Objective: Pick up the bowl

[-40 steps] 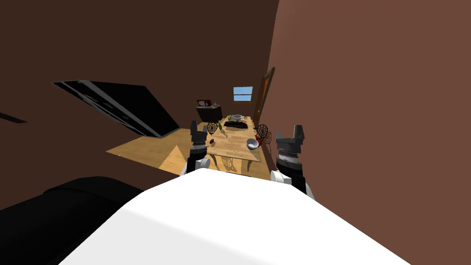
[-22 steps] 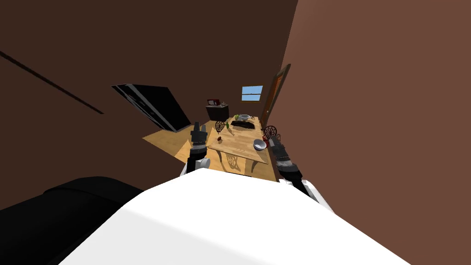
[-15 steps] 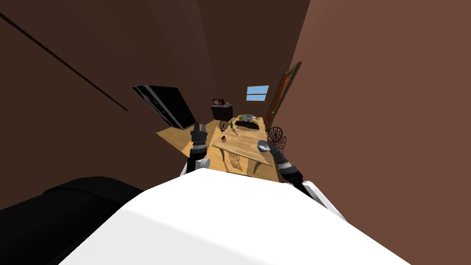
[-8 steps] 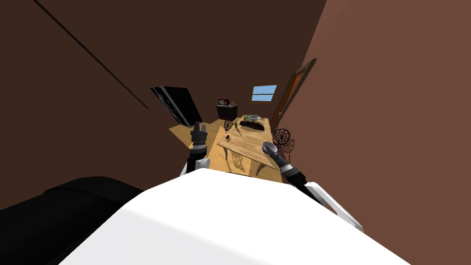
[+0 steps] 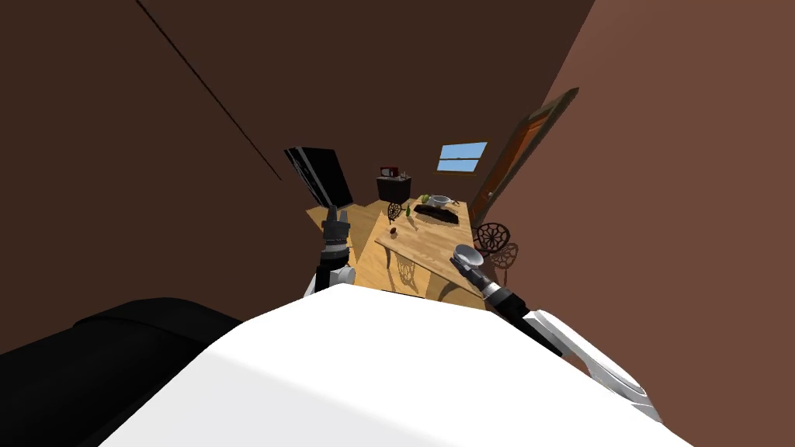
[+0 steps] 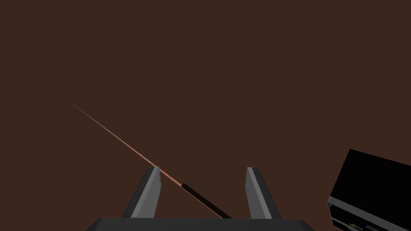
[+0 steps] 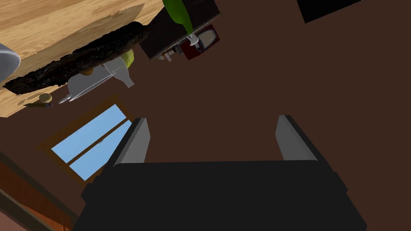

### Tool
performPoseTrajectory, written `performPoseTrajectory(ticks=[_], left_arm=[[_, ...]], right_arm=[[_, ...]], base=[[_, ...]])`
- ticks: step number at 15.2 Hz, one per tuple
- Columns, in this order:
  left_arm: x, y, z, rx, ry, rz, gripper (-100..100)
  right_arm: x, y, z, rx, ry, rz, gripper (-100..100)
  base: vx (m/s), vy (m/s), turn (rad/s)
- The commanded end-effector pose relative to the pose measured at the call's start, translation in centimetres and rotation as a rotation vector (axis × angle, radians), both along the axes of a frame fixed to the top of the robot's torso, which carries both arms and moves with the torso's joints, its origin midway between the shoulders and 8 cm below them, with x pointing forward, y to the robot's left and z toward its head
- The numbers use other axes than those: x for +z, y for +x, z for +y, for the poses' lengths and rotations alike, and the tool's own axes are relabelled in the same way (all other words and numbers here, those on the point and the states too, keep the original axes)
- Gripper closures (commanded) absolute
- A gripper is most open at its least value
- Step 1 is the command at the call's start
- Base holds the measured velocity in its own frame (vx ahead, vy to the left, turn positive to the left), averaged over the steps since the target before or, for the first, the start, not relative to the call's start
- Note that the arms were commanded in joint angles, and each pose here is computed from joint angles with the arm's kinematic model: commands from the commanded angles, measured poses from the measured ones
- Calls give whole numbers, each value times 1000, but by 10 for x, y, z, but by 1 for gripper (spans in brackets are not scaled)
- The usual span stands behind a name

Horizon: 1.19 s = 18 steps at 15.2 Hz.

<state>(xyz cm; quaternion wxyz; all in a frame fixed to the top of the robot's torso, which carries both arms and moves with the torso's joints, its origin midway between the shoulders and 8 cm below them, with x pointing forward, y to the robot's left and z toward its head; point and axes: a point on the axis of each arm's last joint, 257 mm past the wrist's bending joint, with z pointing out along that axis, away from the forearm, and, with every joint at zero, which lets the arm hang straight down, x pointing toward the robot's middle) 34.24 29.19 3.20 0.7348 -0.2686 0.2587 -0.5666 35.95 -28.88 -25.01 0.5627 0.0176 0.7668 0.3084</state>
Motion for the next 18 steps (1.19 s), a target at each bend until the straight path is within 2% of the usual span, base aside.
performPoseTrajectory(ticks=[1, 2, 4, 5, 6, 7, 8, 11, 12, 13, 15, 16, 18], left_arm=[[0, 0, 0, 0, 0, 0, 0], [0, 0, 0, 0, 0, 0, 0], [0, 0, 0, 0, 0, 0, 0], [0, 0, 0, 0, 0, 0, 0], [0, 0, 0, 0, 0, 0, 0], [0, 0, 0, 0, 0, 0, 0], [0, 0, 0, 0, 0, 0, 0], [0, 0, 0, 0, 0, 0, 0], [0, 0, 0, 0, 0, 0, 0], [0, 0, 0, 0, 0, 0, 0], [0, 0, 0, 0, 0, 0, 0], [0, 0, 0, 0, 0, 0, 0], [0, 0, 0, 0, 0, 0, 0]], right_arm=[[-15, -5, -18, 9, -77, 33, -100], [-33, -10, -33, 7, -139, 67, -100], [-33, -11, -37, 18, -160, 71, -100], [-49, -18, -54, 21, -228, 106, -100], [-49, -18, -56, 28, -242, 108, -100], [-64, -26, -75, 33, -310, 144, -100], [-63, -26, -77, 39, -323, 146, -100], [-87, -43, -116, 65, -471, 217, -100], [-89, -44, -121, 63, -480, 223, -100], [-100, -54, -138, 73, -540, 259, -100], [-99, -54, -143, 77, -555, 263, -100], [-108, -65, -164, 93, -627, 301, -100], [-109, -66, -166, 91, -628, 303, -100]], base=[[11, 36, 228], [15, 41, 235], [13, 34, 132], [10, 29, 176], [14, 25, 204], [23, 28, 255], [24, 26, 229], [27, 24, 247], [28, 18, 217], [31, 16, 233], [29, 9, 127], [23, 15, 182], [20, 7, 126]])
